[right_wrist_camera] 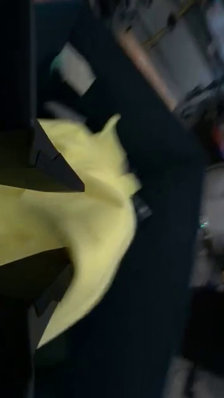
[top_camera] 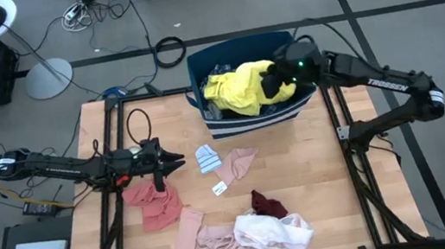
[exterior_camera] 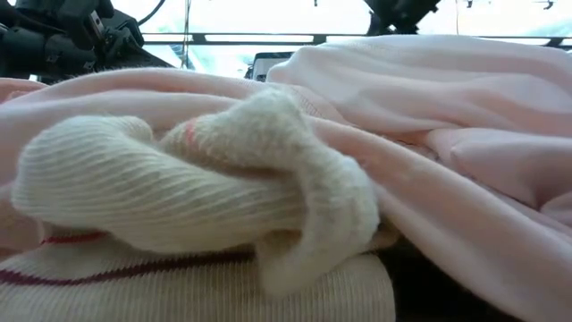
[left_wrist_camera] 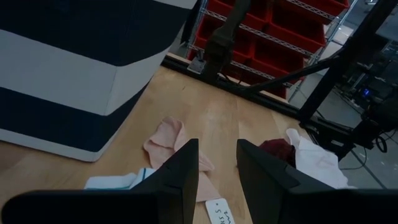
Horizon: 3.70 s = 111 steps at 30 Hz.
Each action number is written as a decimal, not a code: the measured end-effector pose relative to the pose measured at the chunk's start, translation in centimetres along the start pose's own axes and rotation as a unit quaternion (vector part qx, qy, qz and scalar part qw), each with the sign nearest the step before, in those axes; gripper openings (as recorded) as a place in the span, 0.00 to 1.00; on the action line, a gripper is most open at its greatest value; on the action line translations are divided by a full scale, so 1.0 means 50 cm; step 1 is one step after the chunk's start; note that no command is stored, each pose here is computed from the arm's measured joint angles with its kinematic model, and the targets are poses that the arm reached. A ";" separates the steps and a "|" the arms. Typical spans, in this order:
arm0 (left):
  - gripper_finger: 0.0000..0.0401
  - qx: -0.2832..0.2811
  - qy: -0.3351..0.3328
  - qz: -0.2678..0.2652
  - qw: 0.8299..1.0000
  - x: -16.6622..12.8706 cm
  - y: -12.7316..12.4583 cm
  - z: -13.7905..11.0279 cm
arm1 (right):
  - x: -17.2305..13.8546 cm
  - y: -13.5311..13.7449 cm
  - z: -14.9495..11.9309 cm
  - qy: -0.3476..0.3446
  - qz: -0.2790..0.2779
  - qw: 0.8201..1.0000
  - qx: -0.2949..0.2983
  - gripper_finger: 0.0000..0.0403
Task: Sort clothes
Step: Put the yellow shirt into the blue laundry bin, then put the white striped sock into the blue laundry bin
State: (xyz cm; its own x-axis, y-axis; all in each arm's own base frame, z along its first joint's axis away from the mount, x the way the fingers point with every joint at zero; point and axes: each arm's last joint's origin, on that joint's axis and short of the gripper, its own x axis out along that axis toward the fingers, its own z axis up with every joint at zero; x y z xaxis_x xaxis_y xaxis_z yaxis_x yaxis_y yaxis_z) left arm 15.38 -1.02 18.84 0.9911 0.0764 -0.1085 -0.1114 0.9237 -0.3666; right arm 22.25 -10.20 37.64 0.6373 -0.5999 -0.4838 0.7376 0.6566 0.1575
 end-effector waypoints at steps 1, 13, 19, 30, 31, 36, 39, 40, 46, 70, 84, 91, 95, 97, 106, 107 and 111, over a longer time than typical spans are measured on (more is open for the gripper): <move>0.29 0.000 0.000 0.000 1.000 0.000 0.000 0.000 | 0.000 -0.005 -0.006 0.016 -0.009 1.000 0.006 0.39; 0.29 0.000 -0.001 0.000 1.000 0.000 0.000 0.000 | 0.038 -0.032 -0.066 0.193 -0.057 0.979 0.013 0.39; 0.29 -0.001 -0.002 0.000 1.000 0.000 0.000 0.001 | -0.006 -0.003 -0.029 0.080 0.010 0.997 0.018 0.39; 0.29 -0.001 -0.002 0.000 1.000 0.000 0.000 0.001 | -0.062 0.163 -0.093 0.055 0.128 0.986 -0.090 0.38; 0.29 -0.001 -0.002 0.000 1.000 0.000 0.000 0.001 | -0.061 0.182 -0.106 0.059 0.133 0.984 -0.098 0.38; 0.29 -0.001 -0.001 -0.002 1.000 0.000 0.000 0.001 | -0.027 0.278 -0.174 0.063 0.140 0.979 -0.137 0.38; 0.29 -0.001 -0.001 -0.002 1.000 0.000 0.000 0.001 | 0.014 0.332 -0.220 0.065 0.149 0.975 -0.151 0.38; 0.29 -0.001 -0.001 -0.002 1.000 0.000 0.000 0.001 | 0.030 0.348 -0.237 0.066 0.150 0.974 -0.156 0.38; 0.29 -0.004 -0.001 -0.003 1.000 0.000 0.000 0.001 | 0.149 0.412 -0.328 0.061 0.148 0.974 -0.162 0.38; 0.29 -0.001 0.000 -0.004 1.000 0.000 -0.001 0.001 | 0.312 0.427 -0.459 0.066 0.144 0.971 -0.179 0.04; 0.29 -0.001 -0.001 -0.004 1.000 0.000 -0.001 0.001 | 0.044 0.407 -0.221 -0.121 0.091 0.962 -0.228 0.02; 0.29 -0.001 -0.004 -0.006 1.000 0.000 -0.001 0.002 | -0.006 0.329 -0.135 -0.161 -0.022 0.960 -0.228 0.04; 0.29 -0.001 -0.004 -0.006 1.000 0.000 -0.001 0.002 | 0.015 0.278 -0.112 -0.139 -0.083 0.963 -0.214 0.08; 0.29 -0.001 -0.004 -0.006 1.000 0.000 -0.001 0.002 | 0.039 0.254 -0.110 -0.118 -0.108 0.967 -0.200 0.09; 0.29 -0.001 -0.004 -0.005 1.000 0.000 -0.001 0.002 | 0.103 0.178 -0.104 -0.033 -0.118 0.985 -0.120 0.19; 0.29 -0.001 -0.004 -0.005 1.000 0.000 -0.001 0.002 | 0.103 0.174 -0.100 -0.030 -0.114 0.985 -0.123 0.21; 0.29 -0.002 -0.007 -0.007 1.000 0.000 -0.002 0.003 | 0.079 0.157 -0.082 -0.040 -0.114 0.984 -0.128 0.29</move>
State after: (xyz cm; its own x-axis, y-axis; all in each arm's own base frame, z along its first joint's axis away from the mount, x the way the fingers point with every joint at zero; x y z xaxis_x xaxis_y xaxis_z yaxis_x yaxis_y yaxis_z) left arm 15.41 -1.03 19.03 0.9935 0.0694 -0.0902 -0.0982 0.9232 -0.3716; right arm 29.63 -5.56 33.46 0.4848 -0.7723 -0.4104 0.7898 0.5882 -0.1739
